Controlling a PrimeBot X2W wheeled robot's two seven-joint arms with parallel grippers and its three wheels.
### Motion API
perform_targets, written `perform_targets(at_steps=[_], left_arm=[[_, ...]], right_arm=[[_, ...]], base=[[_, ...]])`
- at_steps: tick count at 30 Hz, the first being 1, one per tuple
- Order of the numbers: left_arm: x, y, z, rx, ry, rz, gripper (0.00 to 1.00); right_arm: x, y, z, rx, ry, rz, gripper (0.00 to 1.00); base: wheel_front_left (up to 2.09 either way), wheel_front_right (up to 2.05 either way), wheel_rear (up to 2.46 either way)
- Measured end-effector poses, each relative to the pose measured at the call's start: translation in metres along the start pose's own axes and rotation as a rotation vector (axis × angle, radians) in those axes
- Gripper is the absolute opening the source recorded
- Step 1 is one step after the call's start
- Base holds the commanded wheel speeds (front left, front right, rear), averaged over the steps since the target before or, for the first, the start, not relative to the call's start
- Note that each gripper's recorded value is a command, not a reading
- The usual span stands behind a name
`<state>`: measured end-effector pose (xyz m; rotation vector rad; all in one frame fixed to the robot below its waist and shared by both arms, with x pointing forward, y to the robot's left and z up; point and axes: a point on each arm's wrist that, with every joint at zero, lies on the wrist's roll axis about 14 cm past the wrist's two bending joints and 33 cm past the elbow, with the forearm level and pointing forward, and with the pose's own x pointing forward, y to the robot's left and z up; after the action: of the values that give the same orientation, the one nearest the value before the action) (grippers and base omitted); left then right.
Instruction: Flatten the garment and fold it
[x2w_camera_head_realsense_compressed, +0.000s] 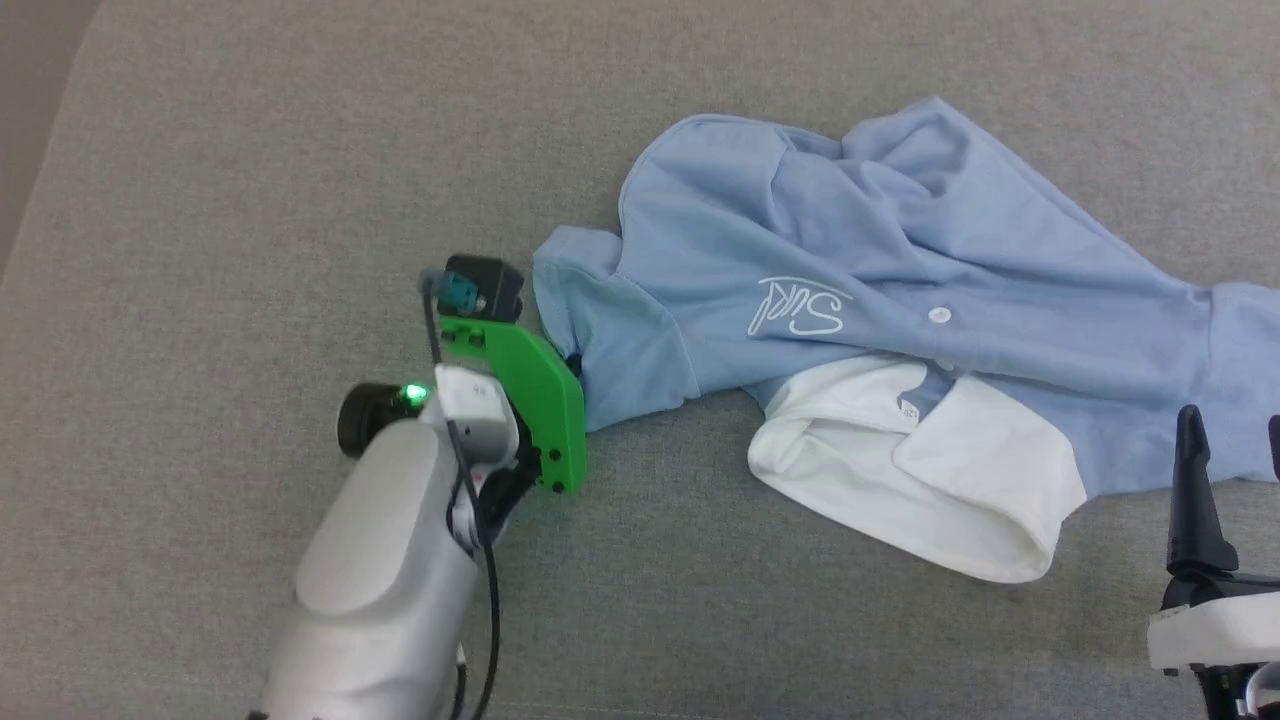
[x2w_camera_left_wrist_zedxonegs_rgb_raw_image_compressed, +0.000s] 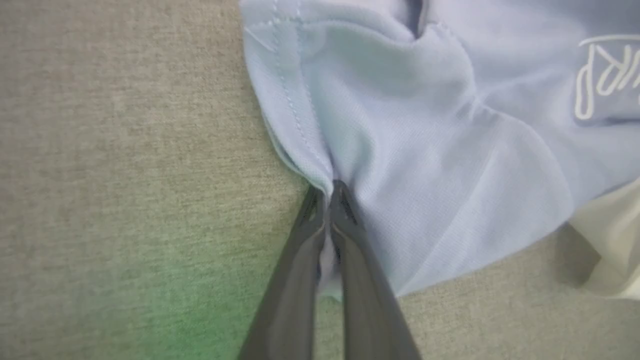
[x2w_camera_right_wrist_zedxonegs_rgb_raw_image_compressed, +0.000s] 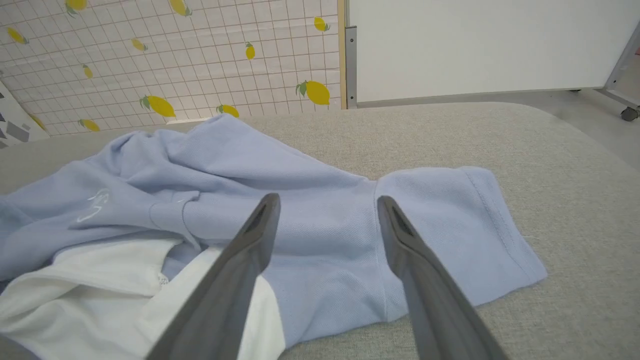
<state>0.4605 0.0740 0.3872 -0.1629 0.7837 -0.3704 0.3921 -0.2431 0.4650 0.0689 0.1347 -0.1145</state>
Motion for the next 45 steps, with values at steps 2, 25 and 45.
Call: perform_targets(at_steps=[2,25,45], left_arm=[[-0.007,-0.003,0.006,-0.04,-0.079,-0.002,0.0],[-0.151,0.076,-0.023,-0.548,-0.541,0.35,0.0],[-0.095,0.049,-0.002,-0.494,-0.47,0.223,0.0]], right_arm=[[-0.002,0.001,0.003,0.004,-0.01,0.005,1.0],[-0.005,0.018,0.012,0.011,-0.018,0.057,1.0],[0.049,-0.055,-0.065,-0.288,0.68,0.082,1.0]], base=[[0.0,0.0,0.0],[0.0,0.0,0.0],[0.0,0.0,0.0]])
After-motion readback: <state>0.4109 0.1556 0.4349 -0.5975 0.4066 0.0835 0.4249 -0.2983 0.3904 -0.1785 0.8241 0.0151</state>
